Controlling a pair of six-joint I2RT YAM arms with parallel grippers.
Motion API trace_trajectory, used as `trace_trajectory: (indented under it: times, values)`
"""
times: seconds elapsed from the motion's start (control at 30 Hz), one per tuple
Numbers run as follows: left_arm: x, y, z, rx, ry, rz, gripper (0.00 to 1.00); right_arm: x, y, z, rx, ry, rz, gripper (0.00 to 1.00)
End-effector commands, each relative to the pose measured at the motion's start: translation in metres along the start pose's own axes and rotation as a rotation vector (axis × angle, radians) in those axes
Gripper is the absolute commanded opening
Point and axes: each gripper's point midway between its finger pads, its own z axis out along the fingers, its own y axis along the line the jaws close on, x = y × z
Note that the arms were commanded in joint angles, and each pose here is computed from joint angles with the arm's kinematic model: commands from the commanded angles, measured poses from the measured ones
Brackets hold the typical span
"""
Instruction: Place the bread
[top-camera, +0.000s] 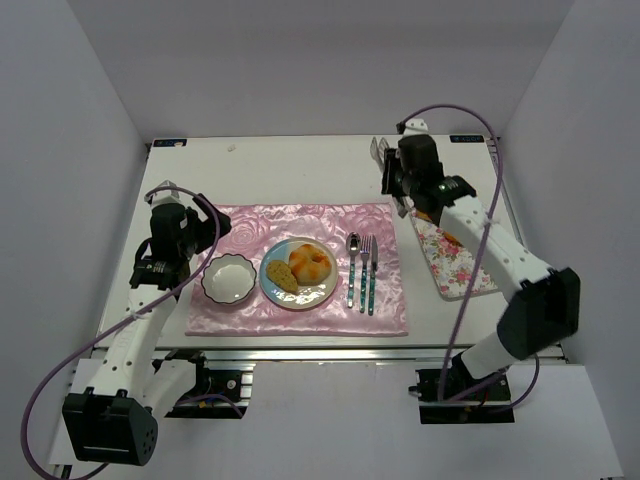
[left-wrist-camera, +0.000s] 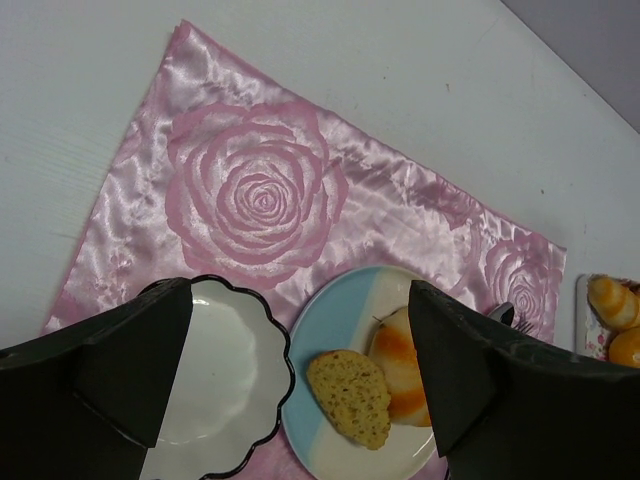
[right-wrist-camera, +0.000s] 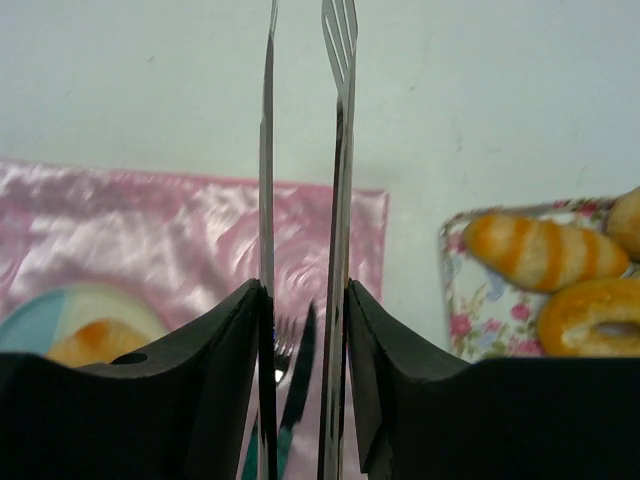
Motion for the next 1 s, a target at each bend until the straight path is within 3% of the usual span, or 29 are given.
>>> trace_trajectory:
  times: [0.0, 0.07, 0.13, 0.17, 0.23, 0.27, 0.3, 0.37, 0.47, 0.73, 0.83, 0.9, 0.97]
  values:
    - [-0.009, -0.011, 0.005, 0.059, -0.043, 0.029, 0.98, -0.044, -0.023, 0.051, 0.049, -0.107, 0.016, 0.43]
    - [-0.011, -0.013, 0.006, 0.07, -0.051, 0.047, 0.98, -0.063, -0.044, 0.074, 0.131, -0.136, 0.011, 0.43]
    - [-0.013, -0.013, 0.008, 0.074, -0.064, 0.06, 0.98, -0.047, -0.066, 0.12, 0.193, -0.071, -0.006, 0.44]
    - [-0.012, -0.012, 0.009, 0.069, -0.066, 0.064, 0.98, -0.069, -0.069, 0.128, 0.202, -0.122, 0.008, 0.44]
    - [-0.014, -0.012, 0.009, 0.078, -0.083, 0.072, 0.98, -0.048, -0.086, 0.171, 0.231, -0.064, 0.023, 0.44]
    - [-0.013, -0.012, 0.01, 0.08, -0.084, 0.076, 0.98, -0.071, -0.083, 0.177, 0.207, -0.102, 0.04, 0.44]
    - [-0.014, -0.012, 0.01, 0.084, -0.092, 0.079, 0.98, -0.049, -0.085, 0.201, 0.205, -0.047, 0.038, 0.45]
    - [-0.015, -0.014, 0.011, 0.091, -0.097, 0.083, 0.98, -0.059, -0.084, 0.217, 0.171, -0.074, 0.023, 0.47]
    - [-0.017, -0.017, 0.012, 0.103, -0.102, 0.088, 0.98, -0.035, -0.085, 0.253, 0.165, -0.038, -0.018, 0.49]
    - [-0.014, -0.011, 0.015, 0.081, -0.094, 0.092, 0.98, 0.019, -0.092, 0.273, 0.183, 0.08, -0.033, 0.63]
    - [-0.014, -0.012, 0.015, 0.079, -0.088, 0.091, 0.98, 0.022, -0.094, 0.264, 0.195, 0.098, -0.022, 0.71]
    - [-0.013, -0.012, 0.015, 0.077, -0.08, 0.089, 0.98, 0.014, -0.095, 0.255, 0.205, 0.084, -0.006, 0.88]
    - [-0.013, -0.013, 0.013, 0.082, -0.077, 0.086, 0.98, 0.0, -0.094, 0.241, 0.209, 0.065, 0.005, 0.89]
